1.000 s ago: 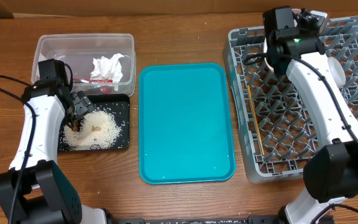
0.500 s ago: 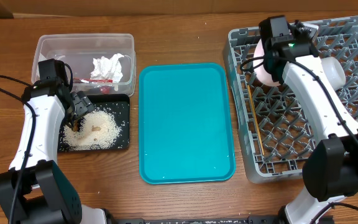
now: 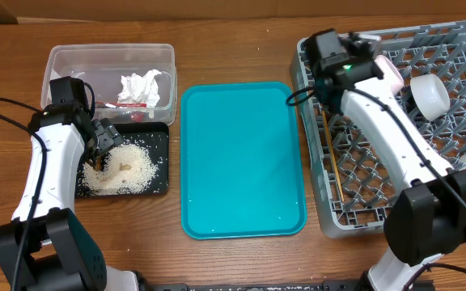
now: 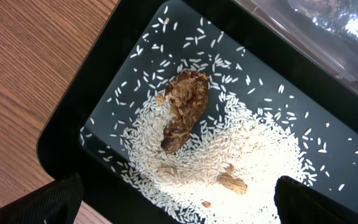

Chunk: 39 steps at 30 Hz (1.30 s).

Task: Sort waste into correct bins and load items into the dishwasher
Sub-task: 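Stand the white plate upright in the rack slots and release it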

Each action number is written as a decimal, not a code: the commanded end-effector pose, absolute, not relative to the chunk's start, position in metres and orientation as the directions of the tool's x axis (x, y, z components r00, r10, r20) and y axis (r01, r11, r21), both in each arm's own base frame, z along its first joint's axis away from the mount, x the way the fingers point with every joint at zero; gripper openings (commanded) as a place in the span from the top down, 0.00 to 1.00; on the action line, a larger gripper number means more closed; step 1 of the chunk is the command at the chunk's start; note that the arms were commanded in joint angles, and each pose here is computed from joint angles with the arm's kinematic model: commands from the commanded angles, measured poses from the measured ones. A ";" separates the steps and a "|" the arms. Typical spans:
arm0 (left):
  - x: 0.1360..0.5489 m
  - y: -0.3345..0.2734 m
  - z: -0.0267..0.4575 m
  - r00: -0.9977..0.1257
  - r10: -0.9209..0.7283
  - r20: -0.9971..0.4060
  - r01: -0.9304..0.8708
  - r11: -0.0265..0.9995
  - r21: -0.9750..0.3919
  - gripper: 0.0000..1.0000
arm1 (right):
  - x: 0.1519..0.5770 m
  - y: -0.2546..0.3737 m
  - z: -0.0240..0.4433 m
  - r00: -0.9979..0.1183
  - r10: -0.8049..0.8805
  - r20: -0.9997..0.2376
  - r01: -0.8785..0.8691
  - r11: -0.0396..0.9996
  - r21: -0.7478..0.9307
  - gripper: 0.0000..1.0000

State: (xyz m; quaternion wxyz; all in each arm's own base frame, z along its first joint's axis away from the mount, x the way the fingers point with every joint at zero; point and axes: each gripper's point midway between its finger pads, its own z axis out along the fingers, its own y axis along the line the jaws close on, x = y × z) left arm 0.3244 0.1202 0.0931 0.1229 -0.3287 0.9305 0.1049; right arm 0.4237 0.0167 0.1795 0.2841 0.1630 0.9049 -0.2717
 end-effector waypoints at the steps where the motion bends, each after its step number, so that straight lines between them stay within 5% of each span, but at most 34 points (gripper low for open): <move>1: 0.323 0.121 0.089 -0.761 -0.582 -0.288 -0.632 0.765 0.124 0.00 | 0.416 0.038 0.165 -0.816 0.183 -0.549 0.413 0.849 -0.331 0.60; 12: 0.323 0.121 0.089 -0.761 -0.582 -0.288 -0.632 0.765 0.124 0.00 | 0.389 0.063 0.192 -0.781 0.405 -0.474 0.466 0.885 -0.011 0.59; 19: 0.323 0.121 0.089 -0.761 -0.582 -0.288 -0.632 0.765 0.124 0.00 | 0.380 0.058 0.216 -0.777 0.474 -0.413 0.448 0.879 0.166 0.46; 27: 0.323 0.121 0.089 -0.761 -0.582 -0.288 -0.632 0.765 0.124 0.00 | 0.381 0.062 0.223 -0.901 0.308 -0.305 0.164 0.893 0.419 0.37; 31: 0.323 0.121 0.089 -0.761 -0.582 -0.288 -0.632 0.765 0.124 0.00 | 0.373 0.061 0.232 -0.927 0.199 -0.318 0.006 0.856 0.517 0.20; 39: 0.323 0.121 0.089 -0.761 -0.582 -0.288 -0.632 0.765 0.124 0.00 | 0.347 0.026 0.219 -0.952 0.192 -0.238 0.059 0.880 0.472 0.06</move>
